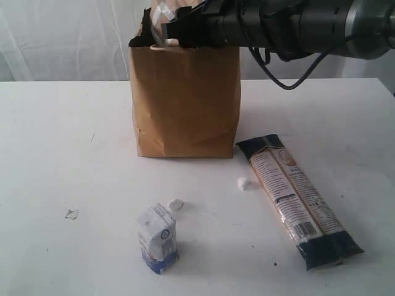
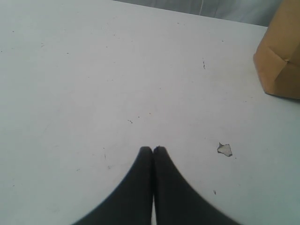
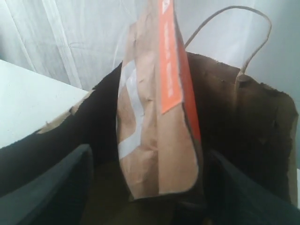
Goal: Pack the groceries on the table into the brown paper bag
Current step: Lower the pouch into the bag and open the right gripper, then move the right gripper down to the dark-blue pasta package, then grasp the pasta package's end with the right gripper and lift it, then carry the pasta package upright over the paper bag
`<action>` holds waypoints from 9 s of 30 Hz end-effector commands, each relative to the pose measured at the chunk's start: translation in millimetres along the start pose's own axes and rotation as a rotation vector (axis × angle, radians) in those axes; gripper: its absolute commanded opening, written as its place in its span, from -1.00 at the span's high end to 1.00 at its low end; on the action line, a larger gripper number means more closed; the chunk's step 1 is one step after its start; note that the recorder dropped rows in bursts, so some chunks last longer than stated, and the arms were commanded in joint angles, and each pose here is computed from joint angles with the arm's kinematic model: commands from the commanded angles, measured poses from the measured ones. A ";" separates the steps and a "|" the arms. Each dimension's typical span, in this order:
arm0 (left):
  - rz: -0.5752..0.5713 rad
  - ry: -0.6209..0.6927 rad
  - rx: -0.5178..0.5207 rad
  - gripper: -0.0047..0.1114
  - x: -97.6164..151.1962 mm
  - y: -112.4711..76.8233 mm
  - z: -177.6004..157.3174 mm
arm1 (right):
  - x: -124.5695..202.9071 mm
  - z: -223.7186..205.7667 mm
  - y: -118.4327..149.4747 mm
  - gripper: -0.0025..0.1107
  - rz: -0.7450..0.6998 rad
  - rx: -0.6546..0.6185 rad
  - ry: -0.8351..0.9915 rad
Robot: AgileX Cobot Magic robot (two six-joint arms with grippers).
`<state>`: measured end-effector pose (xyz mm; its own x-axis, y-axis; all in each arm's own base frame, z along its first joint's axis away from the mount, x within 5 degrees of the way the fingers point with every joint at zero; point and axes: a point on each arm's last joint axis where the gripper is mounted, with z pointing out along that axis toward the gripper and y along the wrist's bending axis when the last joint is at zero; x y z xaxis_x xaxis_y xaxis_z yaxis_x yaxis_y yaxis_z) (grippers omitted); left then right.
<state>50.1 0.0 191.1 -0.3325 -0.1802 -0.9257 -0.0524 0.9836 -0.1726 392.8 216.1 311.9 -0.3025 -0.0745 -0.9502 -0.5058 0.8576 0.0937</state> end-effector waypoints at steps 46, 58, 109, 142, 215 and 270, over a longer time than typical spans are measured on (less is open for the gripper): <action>-0.007 0.004 -0.002 0.92 2.5 0.4 0.9 | -30.4 -194.8 -88.8 0.84 -0.514 0.335 0.549; -0.007 0.004 -0.002 0.92 2.5 0.4 0.9 | 27.5 -206.6 -128.8 0.92 0.066 0.586 0.801; -0.067 0.266 -0.019 0.92 39.7 3.7 5.6 | 121.4 -88.1 -118.0 -0.30 0.018 0.006 0.789; -0.067 0.266 -0.019 0.92 39.7 3.7 5.6 | 208.6 -44.6 -125.7 0.32 0.129 -0.110 0.981; -0.027 0.134 -0.017 0.92 31.9 4.8 10.1 | -152.7 -195.1 -49.8 0.96 0.163 -0.186 -0.148; -0.025 0.078 -0.007 0.92 26.8 4.0 10.7 | -144.3 -97.3 32.4 0.96 -0.336 0.007 -0.480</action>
<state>51.0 -1.3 162.5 -0.4094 -0.2004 -0.8901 -0.0637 0.9795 -0.1912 348.7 201.1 475.7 0.2472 -0.0682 -0.9666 -0.5645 0.8006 -0.2009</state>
